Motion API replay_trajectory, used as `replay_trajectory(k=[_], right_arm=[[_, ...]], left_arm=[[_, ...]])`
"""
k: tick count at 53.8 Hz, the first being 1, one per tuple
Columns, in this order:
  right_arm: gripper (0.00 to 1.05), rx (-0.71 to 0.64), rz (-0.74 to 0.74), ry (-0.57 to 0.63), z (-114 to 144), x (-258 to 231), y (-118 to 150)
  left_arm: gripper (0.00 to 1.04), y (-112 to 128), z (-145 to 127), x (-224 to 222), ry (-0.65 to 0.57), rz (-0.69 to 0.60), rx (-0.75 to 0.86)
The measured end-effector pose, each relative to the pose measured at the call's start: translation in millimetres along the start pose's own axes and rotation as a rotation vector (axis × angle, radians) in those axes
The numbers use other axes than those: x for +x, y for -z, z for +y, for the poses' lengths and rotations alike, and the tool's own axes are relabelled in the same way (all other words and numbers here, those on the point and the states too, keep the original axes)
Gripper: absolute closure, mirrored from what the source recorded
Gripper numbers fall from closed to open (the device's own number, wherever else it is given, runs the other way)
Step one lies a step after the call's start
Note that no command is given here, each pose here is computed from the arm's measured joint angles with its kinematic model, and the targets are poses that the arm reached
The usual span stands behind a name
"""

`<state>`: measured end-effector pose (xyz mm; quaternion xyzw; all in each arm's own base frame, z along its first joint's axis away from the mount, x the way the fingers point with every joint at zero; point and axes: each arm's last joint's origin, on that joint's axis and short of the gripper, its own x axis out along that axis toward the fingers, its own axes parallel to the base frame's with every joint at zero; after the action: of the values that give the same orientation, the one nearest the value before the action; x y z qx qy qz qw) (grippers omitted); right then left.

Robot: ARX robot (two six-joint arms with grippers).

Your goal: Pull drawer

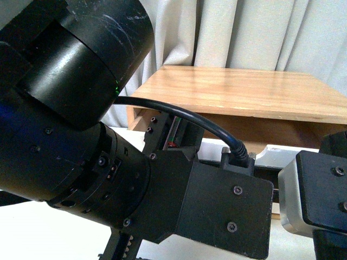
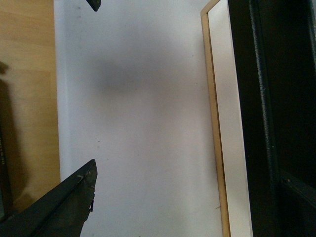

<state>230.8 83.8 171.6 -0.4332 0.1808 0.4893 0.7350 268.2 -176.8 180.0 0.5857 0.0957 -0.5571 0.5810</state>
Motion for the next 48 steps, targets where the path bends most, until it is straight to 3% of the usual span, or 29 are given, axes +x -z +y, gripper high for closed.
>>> replay_trajectory(k=[14, 27, 37, 48], right_arm=[[0.09, 0.008, -0.044, 0.011, 3, 0, 0], [0.09, 0.09, -0.191, 0.07, 0, -20, 0], [0.09, 0.132, -0.232, 0.16, 0, -39, 5], [0.09, 0.223, -0.261, 0.358, 4, -61, 15]], left_arm=[[0.06, 0, -6, -3, -0.043, -0.026, 0.01], [0.06, -3, -13, -10, -0.133, -0.133, -0.046], [0.06, -4, -5, -30, -0.313, -0.173, -0.116], [0.06, 4, 4, -61, -0.594, -0.186, -0.309]])
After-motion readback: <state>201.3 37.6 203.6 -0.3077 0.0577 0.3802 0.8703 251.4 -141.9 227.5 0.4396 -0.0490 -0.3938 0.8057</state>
